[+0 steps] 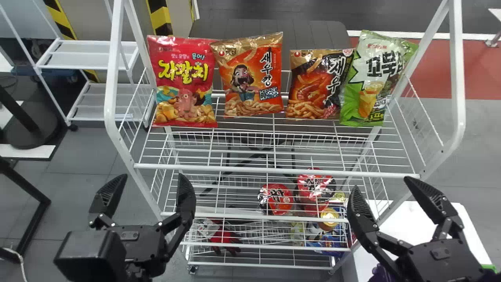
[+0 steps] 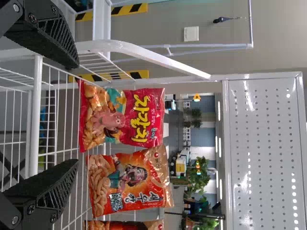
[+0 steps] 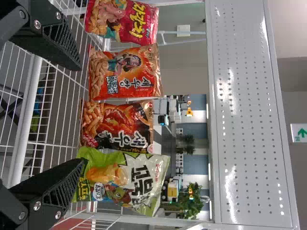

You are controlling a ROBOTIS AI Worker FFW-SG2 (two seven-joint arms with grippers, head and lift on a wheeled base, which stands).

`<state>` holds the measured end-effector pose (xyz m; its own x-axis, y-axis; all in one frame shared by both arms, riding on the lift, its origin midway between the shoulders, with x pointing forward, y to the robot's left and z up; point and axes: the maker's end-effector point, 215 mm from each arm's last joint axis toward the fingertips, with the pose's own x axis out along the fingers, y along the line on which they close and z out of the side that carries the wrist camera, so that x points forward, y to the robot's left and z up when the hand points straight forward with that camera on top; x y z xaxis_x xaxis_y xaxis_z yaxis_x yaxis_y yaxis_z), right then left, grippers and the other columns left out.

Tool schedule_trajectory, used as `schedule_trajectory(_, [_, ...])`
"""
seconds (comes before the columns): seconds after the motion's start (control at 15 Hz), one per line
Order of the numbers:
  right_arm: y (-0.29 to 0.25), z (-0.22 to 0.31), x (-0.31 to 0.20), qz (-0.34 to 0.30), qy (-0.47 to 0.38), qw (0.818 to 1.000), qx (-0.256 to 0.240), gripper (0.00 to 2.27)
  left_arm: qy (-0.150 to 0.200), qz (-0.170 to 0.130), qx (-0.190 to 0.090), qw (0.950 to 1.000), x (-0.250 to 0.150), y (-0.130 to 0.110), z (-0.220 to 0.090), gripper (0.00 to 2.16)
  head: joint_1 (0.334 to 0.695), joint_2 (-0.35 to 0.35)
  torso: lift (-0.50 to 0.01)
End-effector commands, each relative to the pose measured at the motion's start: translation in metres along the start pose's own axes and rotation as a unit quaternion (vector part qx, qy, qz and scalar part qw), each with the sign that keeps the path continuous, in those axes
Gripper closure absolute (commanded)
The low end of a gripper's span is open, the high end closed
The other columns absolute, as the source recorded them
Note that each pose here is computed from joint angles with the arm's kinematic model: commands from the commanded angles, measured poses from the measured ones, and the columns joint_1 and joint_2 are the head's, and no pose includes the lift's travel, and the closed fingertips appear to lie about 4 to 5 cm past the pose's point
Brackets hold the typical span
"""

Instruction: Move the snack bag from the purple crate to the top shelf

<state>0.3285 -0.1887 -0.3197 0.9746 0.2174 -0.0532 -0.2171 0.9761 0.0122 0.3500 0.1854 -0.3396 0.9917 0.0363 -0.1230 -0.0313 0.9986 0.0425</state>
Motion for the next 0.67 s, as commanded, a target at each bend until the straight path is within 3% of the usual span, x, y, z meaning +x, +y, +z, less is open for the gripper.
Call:
schedule_trajectory(0.0, [0.0003,0.0028,-0.0005,0.000,-0.003,1.000,-0.002,0.16,0.002,0.000,-0.001,1.0000,0.0004,0.0002,-0.0018,0.12,0.695,-0.006,0.000])
schedule_trajectory(0.6, [0.0009,0.0061,-0.0005,0.001,-0.008,1.000,-0.008,0.16,-0.008,0.002,-0.003,1.0000,0.0004,0.0009,0.0046,0.12,0.695,-0.004,0.000])
